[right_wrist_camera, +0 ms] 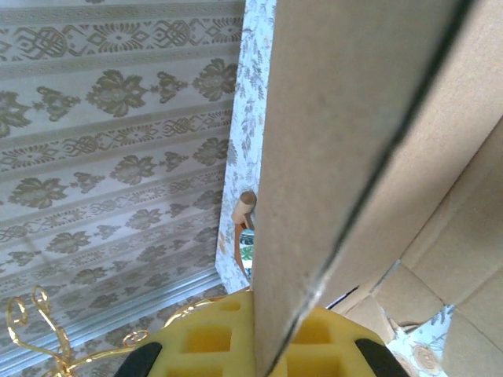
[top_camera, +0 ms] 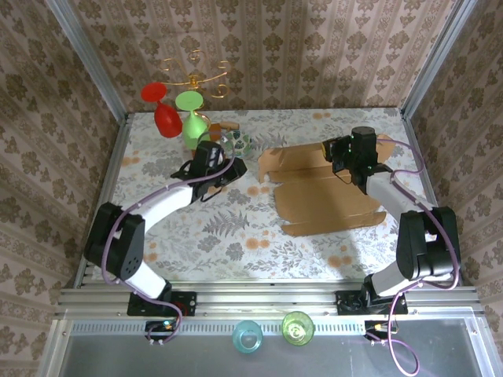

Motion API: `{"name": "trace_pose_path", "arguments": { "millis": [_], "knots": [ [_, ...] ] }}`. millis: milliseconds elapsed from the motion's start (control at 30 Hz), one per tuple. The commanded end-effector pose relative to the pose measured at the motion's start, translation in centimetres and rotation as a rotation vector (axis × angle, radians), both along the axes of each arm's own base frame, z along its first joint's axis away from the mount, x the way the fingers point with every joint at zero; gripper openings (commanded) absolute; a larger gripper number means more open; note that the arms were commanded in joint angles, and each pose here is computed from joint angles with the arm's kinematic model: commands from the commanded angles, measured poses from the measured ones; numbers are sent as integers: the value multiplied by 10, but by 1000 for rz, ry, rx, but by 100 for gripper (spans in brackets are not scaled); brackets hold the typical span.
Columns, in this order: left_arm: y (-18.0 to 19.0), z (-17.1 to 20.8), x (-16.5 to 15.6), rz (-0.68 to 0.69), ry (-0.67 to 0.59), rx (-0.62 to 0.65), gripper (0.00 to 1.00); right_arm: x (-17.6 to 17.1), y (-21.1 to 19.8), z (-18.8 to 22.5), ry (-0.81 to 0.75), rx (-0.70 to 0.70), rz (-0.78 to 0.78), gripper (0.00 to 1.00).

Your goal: Fold the paper box

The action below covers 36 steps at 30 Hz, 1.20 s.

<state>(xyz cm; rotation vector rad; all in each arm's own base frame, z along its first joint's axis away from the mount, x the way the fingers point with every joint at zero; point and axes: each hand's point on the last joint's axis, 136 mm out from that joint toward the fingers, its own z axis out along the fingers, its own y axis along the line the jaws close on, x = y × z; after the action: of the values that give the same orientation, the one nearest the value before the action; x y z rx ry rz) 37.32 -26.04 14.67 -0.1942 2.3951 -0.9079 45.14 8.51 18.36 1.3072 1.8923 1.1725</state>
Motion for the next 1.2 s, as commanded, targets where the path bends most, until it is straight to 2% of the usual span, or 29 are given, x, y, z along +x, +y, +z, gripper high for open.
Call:
{"name": "trace_pose_path", "arguments": {
  "millis": [0, 200, 333, 533, 700, 867, 1167],
  "knots": [
    [1, -14, -1, -172, -34, 186, 38, -6, 3, -22, 84, -36, 62, 0],
    [-9, -40, 21, -295, -33, 293, 34, -3, 3, -21, 108, -63, 111, 0],
    [-21, -49, 29, -375, -62, 320, 34, -2, 4, -18, 110, -63, 130, 0],
    [-39, -52, 31, -480, -132, 360, 39, -2, 7, -23, 130, -63, 158, 0],
    [-60, -60, 21, -606, -180, 382, 42, 0, 6, -27, 130, -58, 162, 0],
    [-73, -64, 11, -665, -190, 367, 43, 3, 5, -28, 119, -49, 159, 0],
    [-93, -47, 0, -695, -265, 287, 43, 7, 7, -26, 110, -26, 157, 0]
  ]
}}
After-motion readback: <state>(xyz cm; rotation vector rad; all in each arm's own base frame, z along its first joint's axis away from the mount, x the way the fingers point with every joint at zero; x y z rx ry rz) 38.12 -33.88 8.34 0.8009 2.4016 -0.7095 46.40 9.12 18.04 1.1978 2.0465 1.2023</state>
